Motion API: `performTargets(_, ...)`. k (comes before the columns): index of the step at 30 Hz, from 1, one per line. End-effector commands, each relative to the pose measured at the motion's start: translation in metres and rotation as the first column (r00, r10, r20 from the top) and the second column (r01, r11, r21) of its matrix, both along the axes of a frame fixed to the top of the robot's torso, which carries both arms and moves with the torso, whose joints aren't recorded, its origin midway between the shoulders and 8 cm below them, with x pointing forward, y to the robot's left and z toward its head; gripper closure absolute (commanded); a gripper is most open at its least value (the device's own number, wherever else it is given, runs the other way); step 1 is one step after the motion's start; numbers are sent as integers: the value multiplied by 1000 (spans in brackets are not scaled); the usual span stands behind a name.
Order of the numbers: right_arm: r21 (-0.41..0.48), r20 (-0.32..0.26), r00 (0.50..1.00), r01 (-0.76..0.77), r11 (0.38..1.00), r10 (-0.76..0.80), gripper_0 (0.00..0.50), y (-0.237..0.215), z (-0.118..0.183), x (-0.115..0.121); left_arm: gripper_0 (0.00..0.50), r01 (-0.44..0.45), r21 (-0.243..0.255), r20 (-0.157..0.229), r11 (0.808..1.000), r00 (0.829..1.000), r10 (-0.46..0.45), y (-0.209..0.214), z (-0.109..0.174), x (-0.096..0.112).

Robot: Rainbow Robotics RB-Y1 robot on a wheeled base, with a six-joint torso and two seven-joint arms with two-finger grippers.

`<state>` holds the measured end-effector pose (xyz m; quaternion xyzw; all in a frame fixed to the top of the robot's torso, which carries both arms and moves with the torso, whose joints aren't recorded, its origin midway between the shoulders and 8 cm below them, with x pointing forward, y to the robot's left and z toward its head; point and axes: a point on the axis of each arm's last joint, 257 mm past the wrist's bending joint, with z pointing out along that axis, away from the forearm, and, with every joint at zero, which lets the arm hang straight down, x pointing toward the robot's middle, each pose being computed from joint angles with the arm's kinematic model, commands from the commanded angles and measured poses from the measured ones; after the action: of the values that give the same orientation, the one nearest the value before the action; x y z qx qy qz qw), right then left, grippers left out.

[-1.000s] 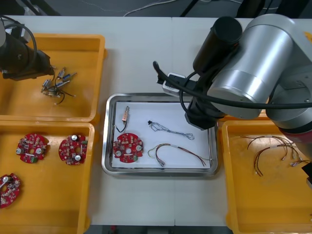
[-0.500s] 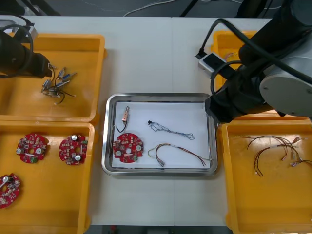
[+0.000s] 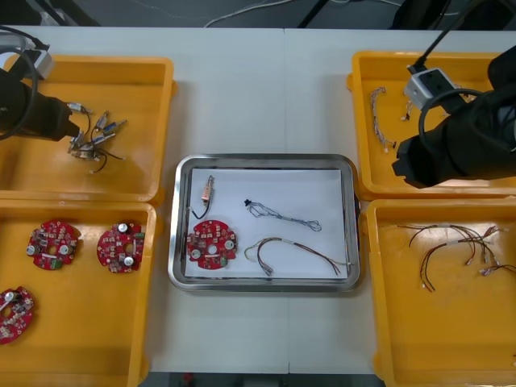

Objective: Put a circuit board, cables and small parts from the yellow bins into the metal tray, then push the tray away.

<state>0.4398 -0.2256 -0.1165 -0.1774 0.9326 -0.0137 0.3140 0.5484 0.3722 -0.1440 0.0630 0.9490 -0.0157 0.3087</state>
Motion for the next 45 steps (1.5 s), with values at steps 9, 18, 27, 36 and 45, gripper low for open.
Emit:
performTargets(9, 31, 3, 960, 278, 960, -279, 0, -100, -11, -24, 0, 95, 100, 53, 990, 993, -101, 20, -11, -13)
performTargets(18, 27, -25, 928, 373, 927, -372, 0, -136, -21, -42, 0, 95, 101, 76, 990, 992, -103, 19, -4, -7)
performTargets(27, 33, -46, 912, 409, 912, -407, 0, -149, -24, -52, 0, 99, 121, 58, 988, 993, -106, 16, -12, -6)
performTargets(36, 53, -66, 912, 409, 911, -405, 0, -145, -27, -54, 0, 110, 165, 59, 980, 991, -121, 17, -29, -5)
performTargets(45, 67, -88, 913, 405, 912, -399, 0, -140, -32, -60, 0, 208, 210, 58, 955, 973, -225, 23, -38, -7)
